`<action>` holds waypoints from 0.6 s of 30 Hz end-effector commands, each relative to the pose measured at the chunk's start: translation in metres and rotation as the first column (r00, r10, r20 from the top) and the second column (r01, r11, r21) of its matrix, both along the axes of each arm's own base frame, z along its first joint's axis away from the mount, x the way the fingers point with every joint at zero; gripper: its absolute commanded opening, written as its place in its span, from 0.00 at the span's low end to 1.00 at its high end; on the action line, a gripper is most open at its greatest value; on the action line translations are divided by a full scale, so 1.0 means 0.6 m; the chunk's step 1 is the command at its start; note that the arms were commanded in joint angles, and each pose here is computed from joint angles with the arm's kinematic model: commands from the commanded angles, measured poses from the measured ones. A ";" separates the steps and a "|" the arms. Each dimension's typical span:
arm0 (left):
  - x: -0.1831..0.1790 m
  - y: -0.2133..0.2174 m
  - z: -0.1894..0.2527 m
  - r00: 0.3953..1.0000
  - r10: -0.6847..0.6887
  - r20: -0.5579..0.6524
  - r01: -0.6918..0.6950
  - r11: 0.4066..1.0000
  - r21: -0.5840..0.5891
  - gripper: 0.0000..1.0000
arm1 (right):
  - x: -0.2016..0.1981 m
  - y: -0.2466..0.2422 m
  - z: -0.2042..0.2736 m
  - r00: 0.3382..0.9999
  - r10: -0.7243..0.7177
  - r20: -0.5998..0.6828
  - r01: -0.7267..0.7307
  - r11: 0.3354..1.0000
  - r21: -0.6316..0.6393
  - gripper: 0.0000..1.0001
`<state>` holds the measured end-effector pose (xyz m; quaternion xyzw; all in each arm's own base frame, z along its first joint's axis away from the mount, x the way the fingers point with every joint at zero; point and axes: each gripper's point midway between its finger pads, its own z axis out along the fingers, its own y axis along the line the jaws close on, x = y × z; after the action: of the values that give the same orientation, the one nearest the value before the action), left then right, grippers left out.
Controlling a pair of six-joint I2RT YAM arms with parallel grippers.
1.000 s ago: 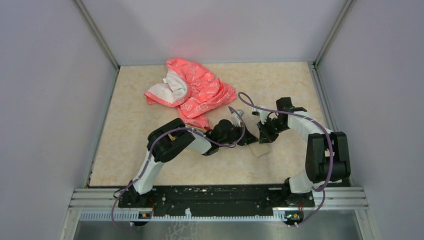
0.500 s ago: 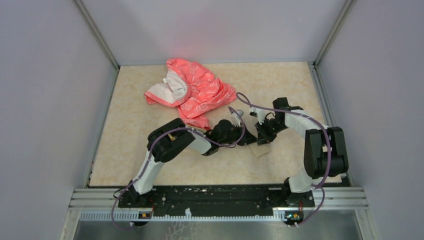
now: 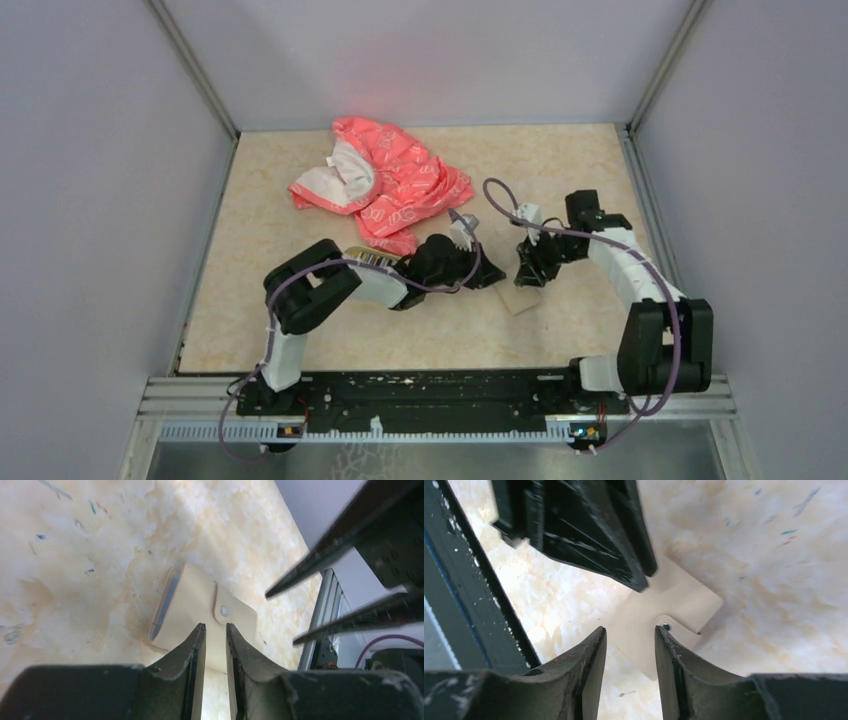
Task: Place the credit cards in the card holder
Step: Close the card holder at the center of the board, then reset both arms
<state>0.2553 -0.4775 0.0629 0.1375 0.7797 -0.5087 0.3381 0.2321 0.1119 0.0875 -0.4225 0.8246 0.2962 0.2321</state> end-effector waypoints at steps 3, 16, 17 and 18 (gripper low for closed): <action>0.001 0.061 0.126 0.971 0.031 0.236 -0.035 0.999 0.014 0.32 | 0.047 -0.037 0.118 0.948 -0.035 0.317 0.028 0.999 0.028 0.50; -0.060 0.306 0.321 0.827 0.180 0.533 -0.226 0.974 0.022 0.99 | 0.048 -0.066 0.381 0.583 -0.467 0.665 0.290 0.884 0.366 0.98; -0.067 0.323 0.332 0.824 0.202 0.529 -0.238 0.971 -0.001 0.99 | 0.035 -0.063 0.399 0.551 -0.498 0.669 0.285 0.866 0.410 0.98; -0.075 0.340 0.343 0.820 0.224 0.527 -0.248 0.968 -0.027 0.99 | 0.031 -0.060 0.405 0.555 -0.523 0.647 0.292 0.850 0.438 0.98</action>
<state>0.2154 -0.3122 0.2802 0.1913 0.6557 -0.4317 0.5891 0.2570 0.0688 0.2802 -0.3353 0.7233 0.1166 0.5923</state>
